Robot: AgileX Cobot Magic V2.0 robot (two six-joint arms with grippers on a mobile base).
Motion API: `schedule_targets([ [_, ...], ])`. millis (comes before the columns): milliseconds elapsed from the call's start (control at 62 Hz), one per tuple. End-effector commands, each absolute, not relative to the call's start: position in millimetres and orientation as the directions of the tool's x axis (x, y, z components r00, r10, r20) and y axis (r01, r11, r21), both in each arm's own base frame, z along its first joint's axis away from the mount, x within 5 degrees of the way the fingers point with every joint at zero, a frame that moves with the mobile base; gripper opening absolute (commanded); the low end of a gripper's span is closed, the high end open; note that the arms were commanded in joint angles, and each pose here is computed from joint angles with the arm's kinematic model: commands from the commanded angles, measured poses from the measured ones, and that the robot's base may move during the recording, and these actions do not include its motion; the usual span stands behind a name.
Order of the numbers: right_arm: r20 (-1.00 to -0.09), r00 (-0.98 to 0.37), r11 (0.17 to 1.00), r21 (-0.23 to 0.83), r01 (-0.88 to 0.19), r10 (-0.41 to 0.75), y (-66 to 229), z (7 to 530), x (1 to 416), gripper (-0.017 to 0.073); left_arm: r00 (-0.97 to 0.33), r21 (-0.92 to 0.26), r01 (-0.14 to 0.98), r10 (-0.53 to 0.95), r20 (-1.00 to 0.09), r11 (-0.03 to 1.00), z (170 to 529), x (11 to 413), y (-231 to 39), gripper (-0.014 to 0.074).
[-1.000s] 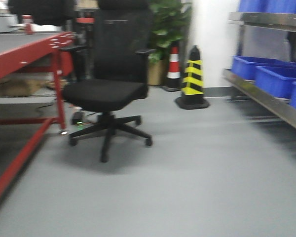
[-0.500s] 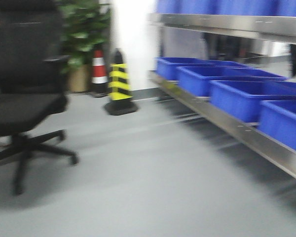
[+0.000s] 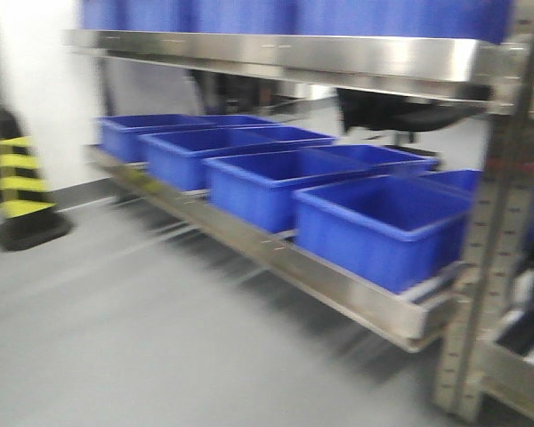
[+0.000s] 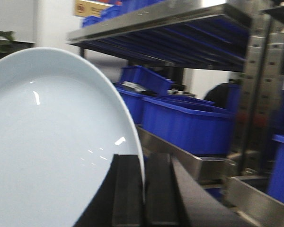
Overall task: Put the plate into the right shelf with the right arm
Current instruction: 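Drive the base up to the metal shelf with blue bins, then extend the right arm carrying the plate into the shelf over a blue bin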
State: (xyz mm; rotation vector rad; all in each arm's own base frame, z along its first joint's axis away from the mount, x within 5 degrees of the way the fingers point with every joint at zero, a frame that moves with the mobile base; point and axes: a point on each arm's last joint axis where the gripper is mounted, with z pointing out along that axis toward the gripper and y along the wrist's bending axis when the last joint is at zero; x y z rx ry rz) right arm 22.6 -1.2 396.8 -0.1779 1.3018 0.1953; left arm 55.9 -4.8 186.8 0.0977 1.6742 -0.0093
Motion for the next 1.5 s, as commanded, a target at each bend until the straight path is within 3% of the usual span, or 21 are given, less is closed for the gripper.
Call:
schedule_targets([
  [0, -0.936, 0.349, 0.968, -0.046, -0.246, 0.044, 0.0, 411.8, 20.0, 0.0029, -0.017, 0.043, 0.055, 0.044, -0.999, 0.998, 192.4, 56.1, -3.7, -0.0047],
  [1484, -0.936, 0.349, 0.968, -0.046, -0.246, 0.044, 0.0, 411.8, 20.0, 0.0029, -0.017, 0.043, 0.055, 0.044, -0.999, 0.998, 192.4, 56.1, -3.7, -0.0047],
])
